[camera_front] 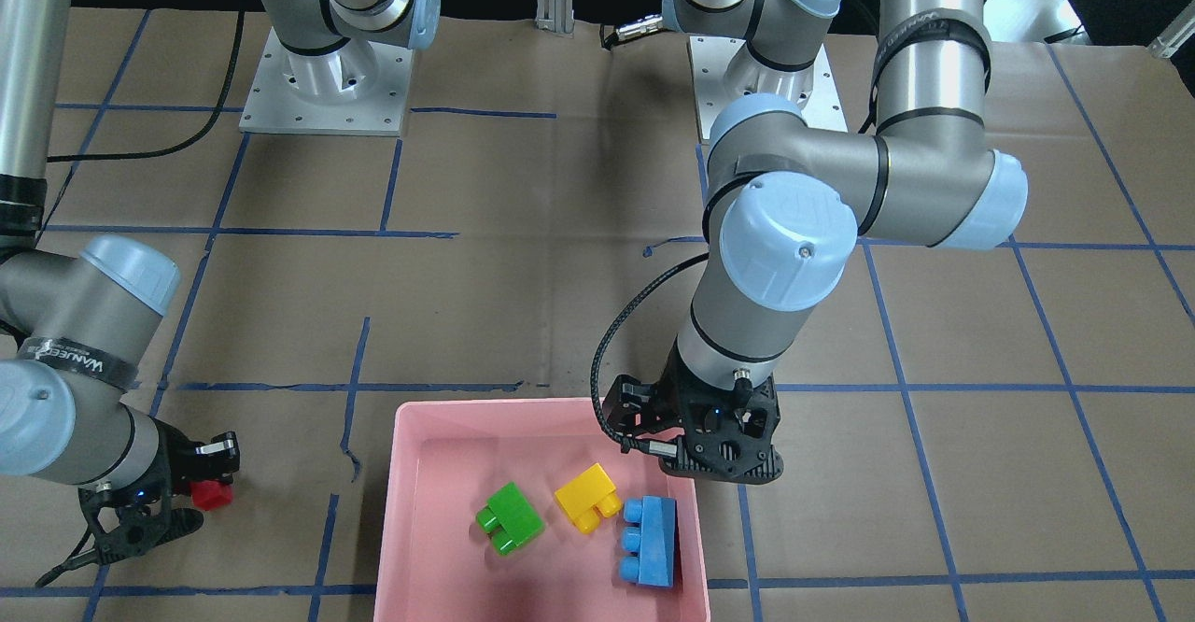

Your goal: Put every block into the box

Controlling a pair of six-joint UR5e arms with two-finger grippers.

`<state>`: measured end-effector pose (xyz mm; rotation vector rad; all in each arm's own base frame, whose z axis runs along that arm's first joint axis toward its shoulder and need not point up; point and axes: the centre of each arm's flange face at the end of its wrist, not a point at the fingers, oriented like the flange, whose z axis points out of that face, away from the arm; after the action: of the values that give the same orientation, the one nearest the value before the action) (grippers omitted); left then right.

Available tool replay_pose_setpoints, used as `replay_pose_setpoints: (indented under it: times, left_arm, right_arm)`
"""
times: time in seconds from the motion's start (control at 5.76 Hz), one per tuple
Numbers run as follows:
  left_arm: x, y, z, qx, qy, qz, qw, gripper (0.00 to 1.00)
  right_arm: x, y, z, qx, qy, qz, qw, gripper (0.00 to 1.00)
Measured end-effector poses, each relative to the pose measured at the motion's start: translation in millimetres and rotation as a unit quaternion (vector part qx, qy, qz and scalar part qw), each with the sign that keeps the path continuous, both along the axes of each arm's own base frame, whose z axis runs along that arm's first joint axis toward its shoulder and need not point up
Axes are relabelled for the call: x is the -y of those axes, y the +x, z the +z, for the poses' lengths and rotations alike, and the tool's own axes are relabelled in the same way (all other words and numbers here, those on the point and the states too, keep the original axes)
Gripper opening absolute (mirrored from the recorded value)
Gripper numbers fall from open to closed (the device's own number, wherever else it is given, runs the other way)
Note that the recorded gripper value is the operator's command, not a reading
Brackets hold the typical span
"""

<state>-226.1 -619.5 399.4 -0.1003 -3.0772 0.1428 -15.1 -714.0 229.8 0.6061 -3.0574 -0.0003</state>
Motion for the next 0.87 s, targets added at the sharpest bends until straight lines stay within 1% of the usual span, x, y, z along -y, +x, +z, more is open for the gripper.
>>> replay_pose_setpoints:
  times: [0.17,0.35,0.52,0.69,0.87]
  left_arm:
    - [-24.3,8.5,28.3,0.023,0.021,-0.003,0.9995,0.99]
    - [-48.8,16.5,54.3,0.045,0.036,-0.006,0.9983,0.99]
    - [-73.5,23.4,84.1,0.047,0.034,-0.005,0.9983,0.99]
    - [-86.8,32.0,101.0,0.044,0.027,0.001,0.9987,0.99]
    - [-89.8,42.5,99.3,0.044,0.031,0.009,0.9985,1.00]
  right_arm:
    - [18.0,-1.0,39.4,-0.002,-0.016,-0.008,0.9998,0.09]
    - [31.3,4.3,81.7,0.004,-0.015,-0.036,0.9992,0.09]
    - [37.6,21.6,118.5,0.022,-0.003,-0.077,0.9968,0.09]
    - [38.4,55.5,142.0,0.039,0.007,-0.118,0.9922,0.09]
    - [35.0,109.0,150.3,0.047,0.012,-0.161,0.9858,0.09]
